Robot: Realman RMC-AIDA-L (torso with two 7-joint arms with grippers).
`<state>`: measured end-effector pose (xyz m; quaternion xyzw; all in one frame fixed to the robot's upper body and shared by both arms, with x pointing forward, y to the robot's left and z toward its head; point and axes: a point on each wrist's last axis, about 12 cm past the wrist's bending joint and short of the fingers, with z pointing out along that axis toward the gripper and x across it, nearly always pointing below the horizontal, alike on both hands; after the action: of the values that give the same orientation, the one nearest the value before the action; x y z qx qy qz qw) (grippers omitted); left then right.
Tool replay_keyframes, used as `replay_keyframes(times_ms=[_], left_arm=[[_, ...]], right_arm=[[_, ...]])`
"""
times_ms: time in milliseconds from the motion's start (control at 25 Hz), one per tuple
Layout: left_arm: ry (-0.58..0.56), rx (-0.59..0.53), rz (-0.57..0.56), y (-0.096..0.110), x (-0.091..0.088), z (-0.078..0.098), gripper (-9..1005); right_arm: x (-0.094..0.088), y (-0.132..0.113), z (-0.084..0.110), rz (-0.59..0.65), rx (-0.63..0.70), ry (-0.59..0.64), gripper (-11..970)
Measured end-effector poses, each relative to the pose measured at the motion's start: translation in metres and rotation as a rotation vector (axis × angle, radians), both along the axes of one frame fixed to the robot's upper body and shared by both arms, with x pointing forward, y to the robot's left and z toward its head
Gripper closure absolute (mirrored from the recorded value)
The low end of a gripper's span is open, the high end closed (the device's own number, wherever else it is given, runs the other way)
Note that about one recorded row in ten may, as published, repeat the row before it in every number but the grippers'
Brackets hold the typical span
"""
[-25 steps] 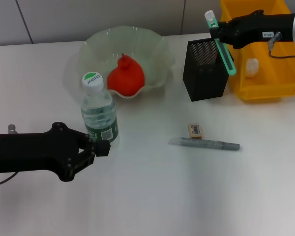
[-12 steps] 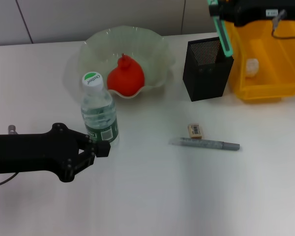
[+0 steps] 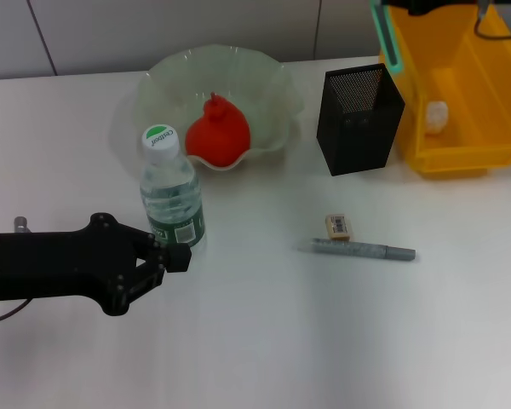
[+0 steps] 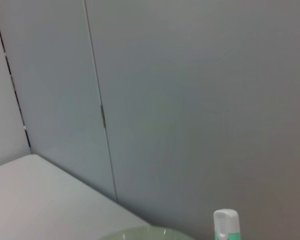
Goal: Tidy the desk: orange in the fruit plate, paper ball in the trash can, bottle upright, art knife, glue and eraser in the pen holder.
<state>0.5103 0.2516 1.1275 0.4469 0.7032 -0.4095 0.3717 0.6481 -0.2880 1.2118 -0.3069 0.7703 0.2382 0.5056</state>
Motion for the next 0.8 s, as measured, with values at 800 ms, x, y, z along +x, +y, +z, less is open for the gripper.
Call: replay_keyframes(times_ms=[800], left_arm=[[-0.005, 0.0, -0.005, -0.002, 0.002, 0.001, 997]], right_arm=[[-0.007, -0.007, -0.035, 0.002, 0.003, 0.046, 795]])
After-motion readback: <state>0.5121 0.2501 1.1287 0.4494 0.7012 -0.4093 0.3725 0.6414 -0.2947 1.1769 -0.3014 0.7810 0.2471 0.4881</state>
